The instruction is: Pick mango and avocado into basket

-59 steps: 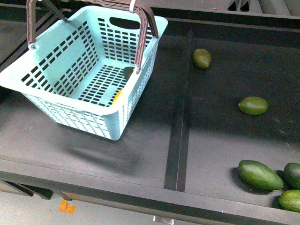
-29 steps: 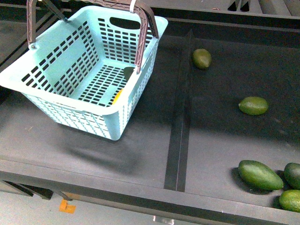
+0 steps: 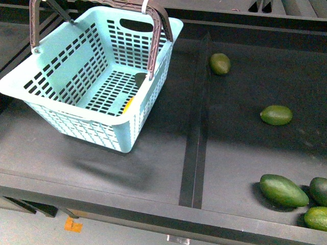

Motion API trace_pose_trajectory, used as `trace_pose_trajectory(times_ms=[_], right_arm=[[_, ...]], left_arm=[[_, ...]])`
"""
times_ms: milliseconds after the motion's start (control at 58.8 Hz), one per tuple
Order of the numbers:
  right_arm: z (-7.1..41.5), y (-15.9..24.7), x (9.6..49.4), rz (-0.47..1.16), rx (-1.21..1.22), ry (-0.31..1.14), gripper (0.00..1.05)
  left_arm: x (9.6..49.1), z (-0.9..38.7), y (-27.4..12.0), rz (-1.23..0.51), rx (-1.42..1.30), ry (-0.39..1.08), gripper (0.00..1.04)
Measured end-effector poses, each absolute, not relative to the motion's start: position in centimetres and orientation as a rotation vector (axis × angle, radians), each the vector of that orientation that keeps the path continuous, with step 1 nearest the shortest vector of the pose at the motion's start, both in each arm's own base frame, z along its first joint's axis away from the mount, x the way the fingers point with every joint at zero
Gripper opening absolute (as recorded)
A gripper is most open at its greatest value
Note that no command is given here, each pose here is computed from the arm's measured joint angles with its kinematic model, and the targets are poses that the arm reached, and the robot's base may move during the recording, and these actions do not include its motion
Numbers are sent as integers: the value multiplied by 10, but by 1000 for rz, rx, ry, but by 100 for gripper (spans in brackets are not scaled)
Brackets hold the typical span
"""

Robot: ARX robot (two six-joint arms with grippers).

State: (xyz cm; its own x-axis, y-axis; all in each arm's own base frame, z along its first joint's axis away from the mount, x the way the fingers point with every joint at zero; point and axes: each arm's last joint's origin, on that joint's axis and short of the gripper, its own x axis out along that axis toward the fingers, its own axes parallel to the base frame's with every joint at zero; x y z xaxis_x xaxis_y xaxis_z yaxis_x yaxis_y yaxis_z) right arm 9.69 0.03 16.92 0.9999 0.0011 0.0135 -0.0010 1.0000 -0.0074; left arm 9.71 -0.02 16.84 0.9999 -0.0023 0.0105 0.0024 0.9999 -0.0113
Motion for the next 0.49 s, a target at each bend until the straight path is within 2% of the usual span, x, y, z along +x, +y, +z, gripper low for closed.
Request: trace_pose_trajectory(times_ms=[187, 493], right_arm=[[169, 0, 97, 1, -7, -14, 96], [169, 0, 97, 1, -7, -14, 96]], left_arm=[[97, 168, 0, -3, -12, -10, 4], [97, 168, 0, -2, -11, -10, 69]])
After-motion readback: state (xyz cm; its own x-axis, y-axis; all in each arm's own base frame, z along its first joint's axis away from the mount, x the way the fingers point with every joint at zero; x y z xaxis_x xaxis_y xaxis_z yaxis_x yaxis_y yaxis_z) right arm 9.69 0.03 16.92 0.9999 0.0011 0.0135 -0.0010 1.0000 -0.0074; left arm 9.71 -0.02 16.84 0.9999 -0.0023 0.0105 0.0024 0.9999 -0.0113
